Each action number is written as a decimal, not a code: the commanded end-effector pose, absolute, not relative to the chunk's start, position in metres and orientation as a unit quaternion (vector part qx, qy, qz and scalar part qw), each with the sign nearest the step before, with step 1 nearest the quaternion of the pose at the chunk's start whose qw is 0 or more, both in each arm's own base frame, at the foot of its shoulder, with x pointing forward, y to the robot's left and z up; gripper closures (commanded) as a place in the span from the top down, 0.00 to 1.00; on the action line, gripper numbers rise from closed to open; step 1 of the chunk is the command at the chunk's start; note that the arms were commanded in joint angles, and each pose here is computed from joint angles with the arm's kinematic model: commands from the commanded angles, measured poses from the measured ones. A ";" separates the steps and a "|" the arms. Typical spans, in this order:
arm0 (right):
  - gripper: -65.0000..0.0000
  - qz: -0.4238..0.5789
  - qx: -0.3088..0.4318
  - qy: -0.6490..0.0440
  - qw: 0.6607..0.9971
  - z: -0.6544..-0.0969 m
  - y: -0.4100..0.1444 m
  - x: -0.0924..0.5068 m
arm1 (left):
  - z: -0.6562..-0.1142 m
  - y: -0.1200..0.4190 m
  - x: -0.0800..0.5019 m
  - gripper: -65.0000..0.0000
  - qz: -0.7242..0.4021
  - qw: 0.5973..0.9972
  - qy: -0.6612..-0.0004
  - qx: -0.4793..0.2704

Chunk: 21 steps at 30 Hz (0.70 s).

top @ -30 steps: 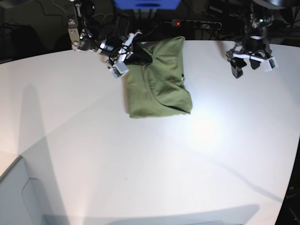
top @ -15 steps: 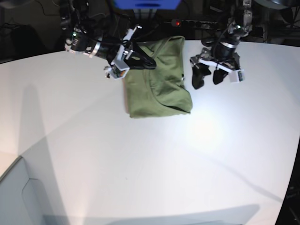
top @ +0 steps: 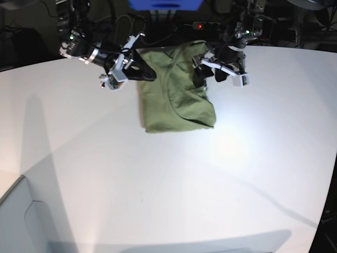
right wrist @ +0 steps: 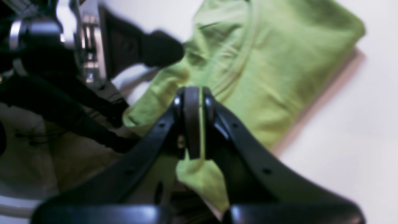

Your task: Fold the T-shirt properly

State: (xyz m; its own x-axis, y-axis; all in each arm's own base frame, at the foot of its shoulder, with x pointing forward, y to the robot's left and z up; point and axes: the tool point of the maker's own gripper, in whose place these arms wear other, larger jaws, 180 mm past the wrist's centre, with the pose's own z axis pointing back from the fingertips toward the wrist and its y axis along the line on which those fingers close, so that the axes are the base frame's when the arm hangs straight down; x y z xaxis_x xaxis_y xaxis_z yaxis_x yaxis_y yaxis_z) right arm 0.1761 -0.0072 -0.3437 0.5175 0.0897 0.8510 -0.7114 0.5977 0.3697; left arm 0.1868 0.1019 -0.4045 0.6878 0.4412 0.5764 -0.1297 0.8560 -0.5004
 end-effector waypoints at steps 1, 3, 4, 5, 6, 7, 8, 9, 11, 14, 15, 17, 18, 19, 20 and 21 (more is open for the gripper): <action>0.00 0.247 0.374 -0.440 0.778 -0.332 -0.011 0.180 | -0.399 0.100 0.190 0.72 0.158 0.887 -0.372 -0.223; 0.00 0.238 0.360 -0.446 0.784 -0.333 -0.023 0.184 | -0.405 0.101 0.187 0.72 0.160 0.890 -0.365 -0.220; 0.00 0.233 0.353 -0.449 0.787 -0.333 -0.029 0.186 | -0.409 0.102 0.185 0.72 0.162 0.892 -0.361 -0.218; 0.00 0.229 0.346 -0.452 0.790 -0.333 -0.034 0.188 | -0.413 0.103 0.184 0.71 0.164 0.894 -0.356 -0.216; 0.00 0.225 0.339 -0.454 0.792 -0.333 -0.040 0.190 | -0.417 0.104 0.182 0.68 0.165 0.896 -0.351 -0.214; 0.00 0.221 0.332 -0.457 0.795 -0.333 -0.046 0.192 | -0.421 0.103 0.180 0.62 0.165 0.899 -0.346 -0.213; 0.00 0.218 0.326 -0.460 0.796 -0.333 -0.050 0.194 | -0.425 0.100 0.177 0.55 0.164 0.901 -0.339 -0.215; 0.00 0.214 0.320 -0.463 0.798 -0.333 -0.055 0.196 | -0.427 0.096 0.178 0.48 0.161 0.902 -0.336 -0.218; 0.00 0.208 0.309 -0.466 0.803 -0.333 -0.065 0.198 | -0.434 0.090 0.176 0.33 0.152 0.906 -0.326 -0.222; 0.00 0.205 0.294 -0.467 0.808 -0.333 -0.075 0.199 | -0.443 0.083 0.169 0.23 0.146 0.912 -0.310 -0.225; 0.00 0.205 0.286 -0.464 0.813 -0.334 -0.079 0.198 | -0.444 0.082 0.168 0.21 0.144 0.913 -0.309 -0.225; 0.00 0.206 0.266 -0.465 0.819 -0.331 -0.090 0.199 | -0.445 0.079 0.166 0.14 0.139 0.914 -0.306 -0.227; 0.00 0.206 0.259 -0.466 0.820 -0.329 -0.094 0.200 | -0.445 0.078 0.166 0.09 0.138 0.914 -0.306 -0.227; 0.00 0.207 0.253 -0.469 0.821 -0.327 -0.097 0.202 | -0.446 0.078 0.166 0.01 0.137 0.915 -0.305 -0.227; 0.00 0.206 0.243 -0.473 0.821 -0.324 -0.102 0.203 | -0.445 0.079 0.167 0.00 0.137 0.915 -0.306 -0.226; 0.00 0.203 0.232 -0.478 0.822 -0.321 -0.110 0.205 | -0.444 0.078 0.171 0.00 0.135 0.913 -0.310 -0.227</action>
